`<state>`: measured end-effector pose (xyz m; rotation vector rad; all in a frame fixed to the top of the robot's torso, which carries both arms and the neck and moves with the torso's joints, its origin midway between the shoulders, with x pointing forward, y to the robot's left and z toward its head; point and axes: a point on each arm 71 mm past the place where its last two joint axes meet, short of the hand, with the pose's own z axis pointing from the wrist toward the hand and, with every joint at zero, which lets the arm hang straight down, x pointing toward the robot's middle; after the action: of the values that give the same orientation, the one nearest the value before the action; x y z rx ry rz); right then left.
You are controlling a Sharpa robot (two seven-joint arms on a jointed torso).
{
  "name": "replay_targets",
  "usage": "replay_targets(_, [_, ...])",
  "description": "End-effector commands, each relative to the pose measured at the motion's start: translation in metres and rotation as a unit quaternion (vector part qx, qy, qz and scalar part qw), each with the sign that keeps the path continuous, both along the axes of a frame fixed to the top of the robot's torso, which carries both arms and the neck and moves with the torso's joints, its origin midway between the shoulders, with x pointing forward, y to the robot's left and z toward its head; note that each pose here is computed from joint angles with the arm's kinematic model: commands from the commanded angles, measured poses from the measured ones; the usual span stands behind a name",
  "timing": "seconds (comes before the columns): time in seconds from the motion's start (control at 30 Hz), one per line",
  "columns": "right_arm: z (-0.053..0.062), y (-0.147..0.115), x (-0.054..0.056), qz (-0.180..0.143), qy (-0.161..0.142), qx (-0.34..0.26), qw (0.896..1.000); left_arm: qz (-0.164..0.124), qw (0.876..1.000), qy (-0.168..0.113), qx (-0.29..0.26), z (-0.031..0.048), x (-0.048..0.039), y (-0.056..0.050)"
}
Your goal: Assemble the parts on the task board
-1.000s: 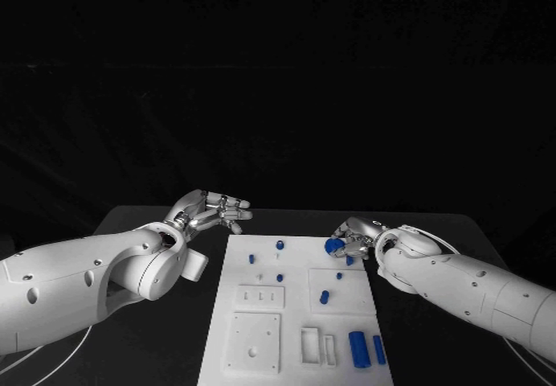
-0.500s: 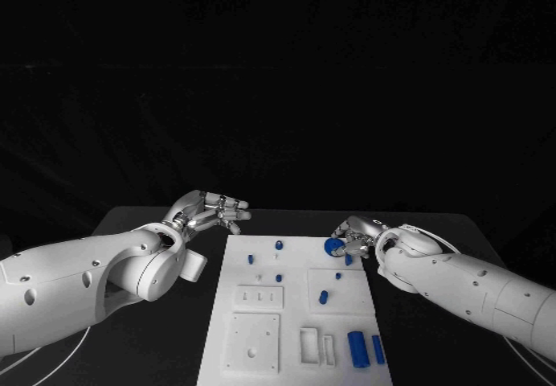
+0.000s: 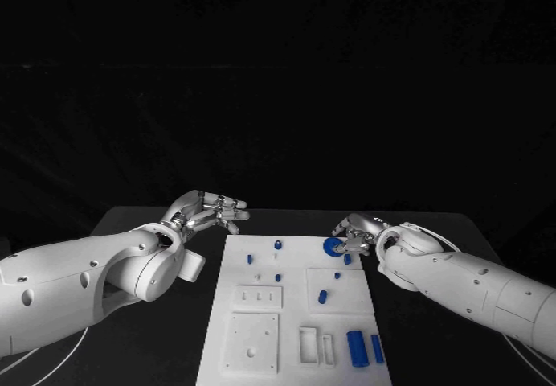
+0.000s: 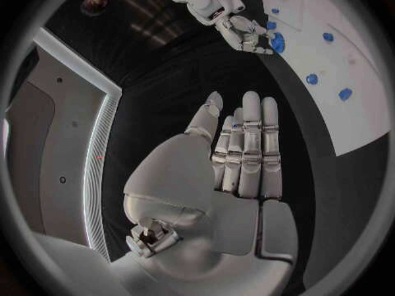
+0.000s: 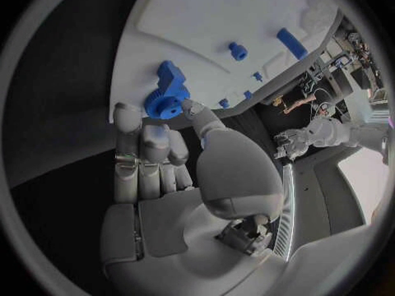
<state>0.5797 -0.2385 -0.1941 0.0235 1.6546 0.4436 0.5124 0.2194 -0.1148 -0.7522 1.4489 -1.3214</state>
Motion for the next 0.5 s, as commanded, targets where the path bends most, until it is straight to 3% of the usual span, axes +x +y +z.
replay_targets(0.03, [-0.0011, -0.0003, -0.0003, 0.005, 0.005, -0.01, 1.0, -0.006, 1.0, -0.003, 0.0, 0.0011, -0.0004, -0.0014])
replay_targets(0.5, [-0.0049, -0.0006, 0.0006, 0.007, 0.021, -0.027, 0.999, -0.007, 1.0, -0.003, 0.001, 0.001, -0.0003, -0.0016])
